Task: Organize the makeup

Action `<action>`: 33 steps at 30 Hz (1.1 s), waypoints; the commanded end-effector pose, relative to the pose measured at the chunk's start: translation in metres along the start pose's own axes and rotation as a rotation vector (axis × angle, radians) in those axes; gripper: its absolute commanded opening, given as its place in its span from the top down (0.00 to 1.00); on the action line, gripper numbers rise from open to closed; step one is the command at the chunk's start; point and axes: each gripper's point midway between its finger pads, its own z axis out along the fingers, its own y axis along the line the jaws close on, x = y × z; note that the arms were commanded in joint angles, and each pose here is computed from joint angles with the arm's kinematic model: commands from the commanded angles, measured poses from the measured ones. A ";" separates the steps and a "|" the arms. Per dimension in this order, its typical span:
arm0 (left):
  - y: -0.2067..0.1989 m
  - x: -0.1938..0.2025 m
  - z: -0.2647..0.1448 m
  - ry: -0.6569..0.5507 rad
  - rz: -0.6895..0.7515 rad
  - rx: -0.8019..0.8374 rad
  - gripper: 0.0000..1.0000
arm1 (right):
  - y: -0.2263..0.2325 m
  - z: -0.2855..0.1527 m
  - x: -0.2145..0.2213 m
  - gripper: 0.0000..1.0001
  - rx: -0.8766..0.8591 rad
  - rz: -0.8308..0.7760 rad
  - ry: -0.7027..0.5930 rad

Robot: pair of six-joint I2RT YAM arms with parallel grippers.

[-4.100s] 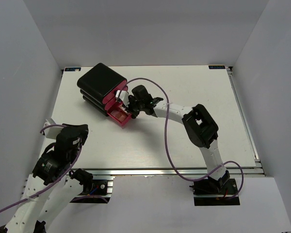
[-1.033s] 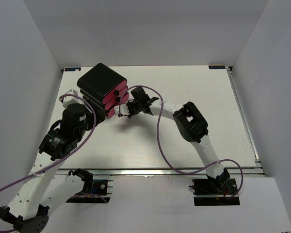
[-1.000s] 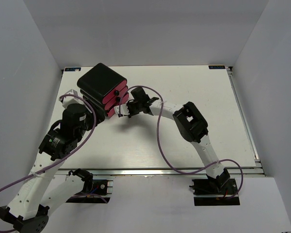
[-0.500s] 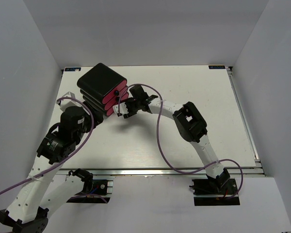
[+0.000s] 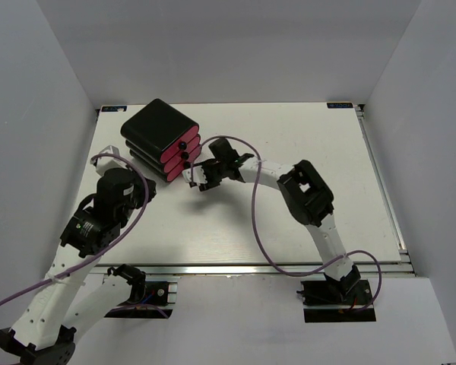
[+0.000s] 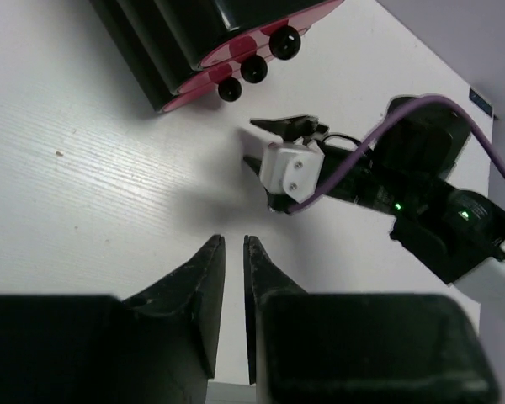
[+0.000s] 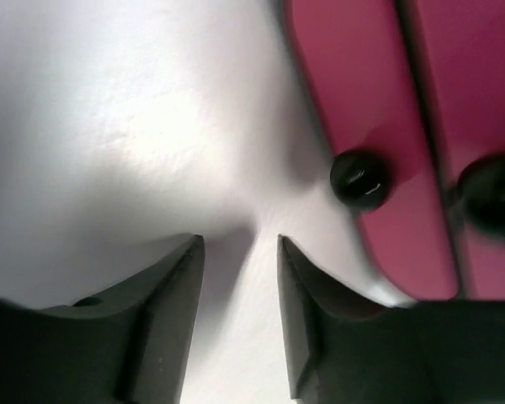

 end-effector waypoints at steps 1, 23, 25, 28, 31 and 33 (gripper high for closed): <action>-0.008 -0.003 0.003 -0.027 -0.009 0.050 0.77 | 0.037 -0.035 -0.002 0.39 -0.076 0.158 -0.001; -0.124 0.026 0.036 0.087 0.125 0.589 0.02 | -0.050 -0.362 -0.032 0.11 0.648 1.164 -0.135; -0.130 0.023 0.034 0.076 0.123 0.614 0.02 | -0.049 -0.373 -0.024 0.11 0.702 1.183 -0.111; -0.135 0.020 0.031 0.064 0.114 0.645 0.02 | -0.048 -0.391 -0.013 0.11 0.770 1.196 -0.091; -0.137 0.018 0.026 0.050 0.106 0.668 0.02 | -0.050 -0.404 -0.012 0.11 0.819 1.187 -0.080; -0.139 0.016 0.024 0.042 0.103 0.680 0.02 | -0.051 -0.411 -0.013 0.11 0.848 1.184 -0.075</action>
